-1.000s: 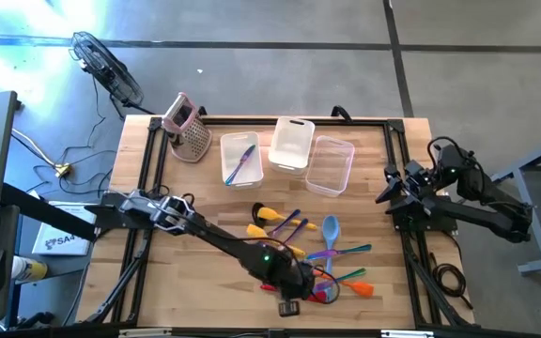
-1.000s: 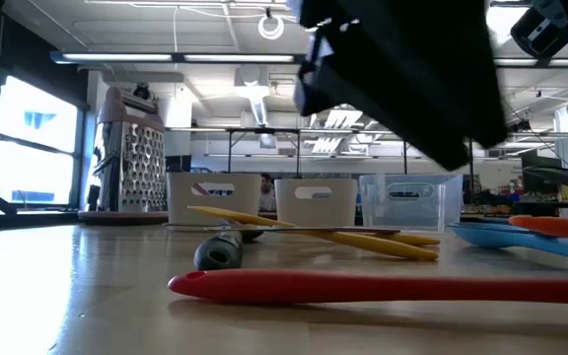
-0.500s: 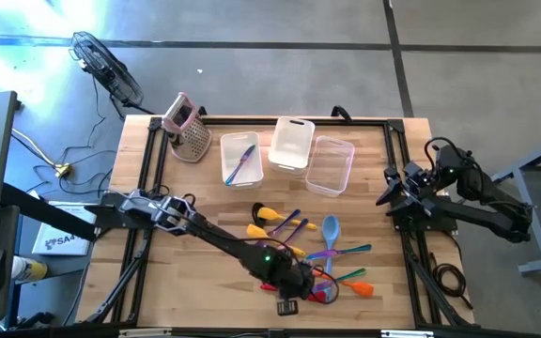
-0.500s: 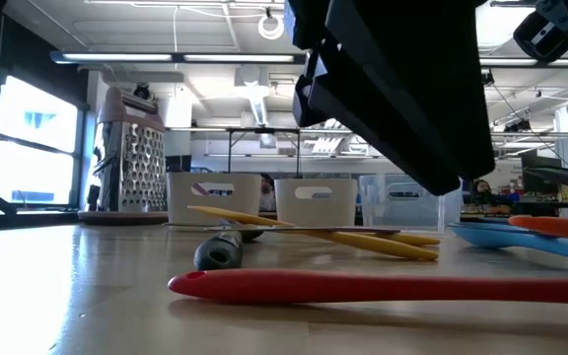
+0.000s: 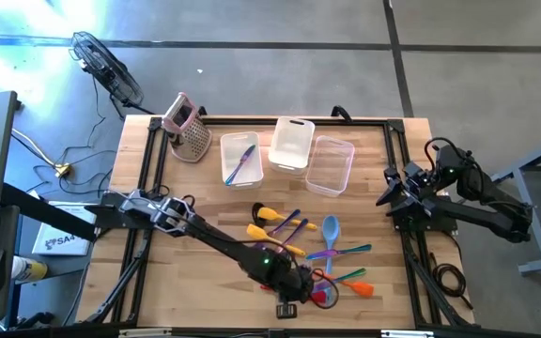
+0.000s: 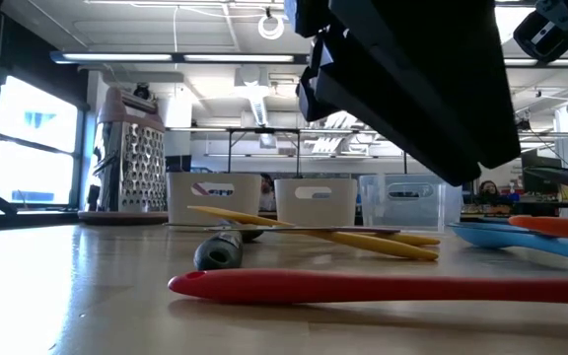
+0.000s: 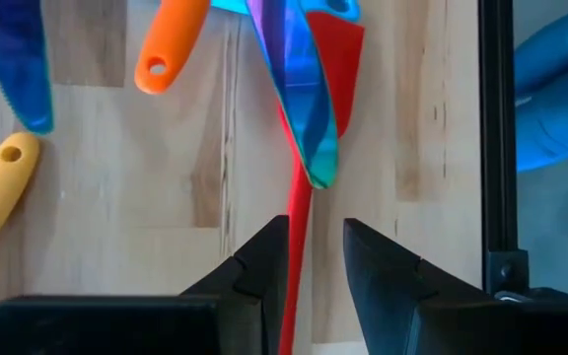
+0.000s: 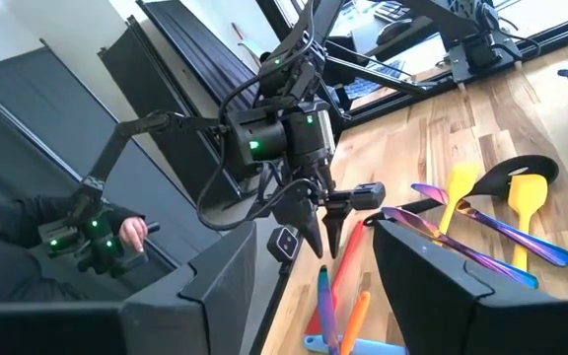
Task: Pick & Place Kitchen Items
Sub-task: Put the red spatula into the transparent bin
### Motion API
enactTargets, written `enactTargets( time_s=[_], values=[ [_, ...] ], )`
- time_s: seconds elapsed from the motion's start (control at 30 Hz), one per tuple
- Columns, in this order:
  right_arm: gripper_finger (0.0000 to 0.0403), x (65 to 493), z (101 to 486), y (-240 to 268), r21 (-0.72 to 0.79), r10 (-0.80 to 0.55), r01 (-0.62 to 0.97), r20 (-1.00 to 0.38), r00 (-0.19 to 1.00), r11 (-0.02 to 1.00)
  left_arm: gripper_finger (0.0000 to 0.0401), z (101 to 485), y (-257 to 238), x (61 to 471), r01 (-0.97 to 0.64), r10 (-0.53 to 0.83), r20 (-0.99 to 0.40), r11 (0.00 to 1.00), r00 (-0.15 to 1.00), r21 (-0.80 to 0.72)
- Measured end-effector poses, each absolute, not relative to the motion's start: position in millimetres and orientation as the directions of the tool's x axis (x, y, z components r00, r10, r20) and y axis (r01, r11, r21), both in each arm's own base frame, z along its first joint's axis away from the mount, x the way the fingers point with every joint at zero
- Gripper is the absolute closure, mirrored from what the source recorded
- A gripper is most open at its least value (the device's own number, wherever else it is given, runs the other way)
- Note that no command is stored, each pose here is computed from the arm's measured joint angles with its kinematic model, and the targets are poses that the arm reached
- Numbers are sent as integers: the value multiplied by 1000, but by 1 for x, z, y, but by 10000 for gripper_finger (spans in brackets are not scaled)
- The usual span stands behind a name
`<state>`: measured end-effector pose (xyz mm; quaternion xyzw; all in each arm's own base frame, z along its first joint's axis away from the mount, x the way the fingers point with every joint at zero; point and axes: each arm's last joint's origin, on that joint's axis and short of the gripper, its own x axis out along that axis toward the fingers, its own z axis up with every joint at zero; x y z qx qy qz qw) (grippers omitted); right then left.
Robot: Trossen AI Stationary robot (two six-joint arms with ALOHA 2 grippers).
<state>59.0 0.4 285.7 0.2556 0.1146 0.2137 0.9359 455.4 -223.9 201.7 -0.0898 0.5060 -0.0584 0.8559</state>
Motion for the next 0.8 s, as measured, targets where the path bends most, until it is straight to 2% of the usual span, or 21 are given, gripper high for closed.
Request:
enactTargets(
  time_s=[0.8],
  values=[
    [203,59,285,0,531,455,-335,-110,883,778,306,162,-228,461,25,-215,-893,974,395,-224]
  ],
)
